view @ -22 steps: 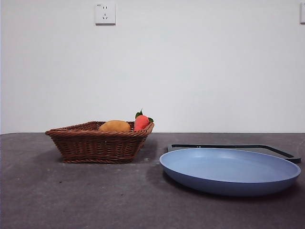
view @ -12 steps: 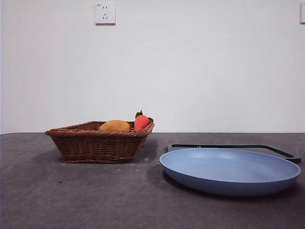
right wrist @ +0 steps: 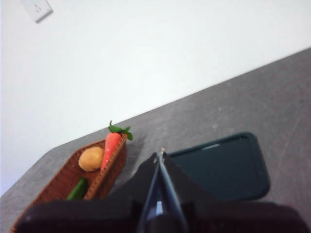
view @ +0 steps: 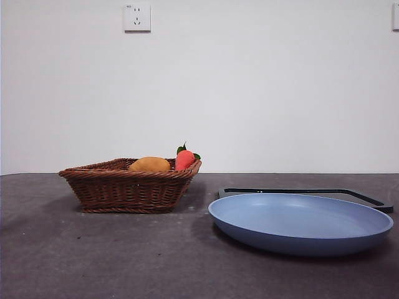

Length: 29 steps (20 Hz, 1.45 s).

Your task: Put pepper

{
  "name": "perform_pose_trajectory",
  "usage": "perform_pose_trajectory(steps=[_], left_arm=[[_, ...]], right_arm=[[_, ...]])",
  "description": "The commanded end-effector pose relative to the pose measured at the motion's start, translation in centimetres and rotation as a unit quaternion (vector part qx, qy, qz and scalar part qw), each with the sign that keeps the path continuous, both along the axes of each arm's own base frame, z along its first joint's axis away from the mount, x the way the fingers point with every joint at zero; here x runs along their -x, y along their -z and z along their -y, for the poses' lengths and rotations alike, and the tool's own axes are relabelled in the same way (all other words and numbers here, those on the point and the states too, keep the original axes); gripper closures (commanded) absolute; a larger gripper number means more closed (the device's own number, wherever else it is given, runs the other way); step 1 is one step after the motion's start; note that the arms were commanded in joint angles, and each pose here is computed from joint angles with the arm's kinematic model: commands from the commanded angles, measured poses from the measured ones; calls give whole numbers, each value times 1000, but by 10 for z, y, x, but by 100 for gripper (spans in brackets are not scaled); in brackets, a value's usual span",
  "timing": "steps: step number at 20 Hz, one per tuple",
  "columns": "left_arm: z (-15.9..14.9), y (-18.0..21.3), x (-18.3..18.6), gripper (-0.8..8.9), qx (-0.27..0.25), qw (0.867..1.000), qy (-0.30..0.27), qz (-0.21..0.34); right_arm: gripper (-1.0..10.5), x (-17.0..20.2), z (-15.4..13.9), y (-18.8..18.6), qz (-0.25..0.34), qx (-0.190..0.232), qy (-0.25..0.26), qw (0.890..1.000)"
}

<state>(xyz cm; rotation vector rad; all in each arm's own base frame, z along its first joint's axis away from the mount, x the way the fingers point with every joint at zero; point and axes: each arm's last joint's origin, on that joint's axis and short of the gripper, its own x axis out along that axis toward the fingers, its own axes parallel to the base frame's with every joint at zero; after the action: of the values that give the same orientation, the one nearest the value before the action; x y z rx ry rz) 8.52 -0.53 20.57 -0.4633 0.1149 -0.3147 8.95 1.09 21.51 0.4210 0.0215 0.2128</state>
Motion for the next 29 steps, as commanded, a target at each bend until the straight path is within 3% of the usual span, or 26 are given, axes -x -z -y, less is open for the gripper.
perform_pose_trajectory(steps=[1,6,9,17,23,29], left_arm=[[1,-15,1,807,6,1000,15,-17],[3,-45,-4,807,-5,997,74,-35],[5,-61,-9,807,-17,991,117,-55],[6,-86,-11,807,-95,975,165,-116],[6,-89,-3,807,-161,964,136,-161],[7,-89,-3,769,-167,963,141,-157]], right_arm=[[941,1,-1,-20,-5,7,-9,1000],[941,1,-2,-53,-52,61,-44,996],[941,0,-4,-71,-94,97,-78,988],[941,-3,-8,-103,-221,179,-166,944],[941,-6,-8,-109,-294,210,-198,911],[896,-8,-8,-108,-300,209,-199,909]])
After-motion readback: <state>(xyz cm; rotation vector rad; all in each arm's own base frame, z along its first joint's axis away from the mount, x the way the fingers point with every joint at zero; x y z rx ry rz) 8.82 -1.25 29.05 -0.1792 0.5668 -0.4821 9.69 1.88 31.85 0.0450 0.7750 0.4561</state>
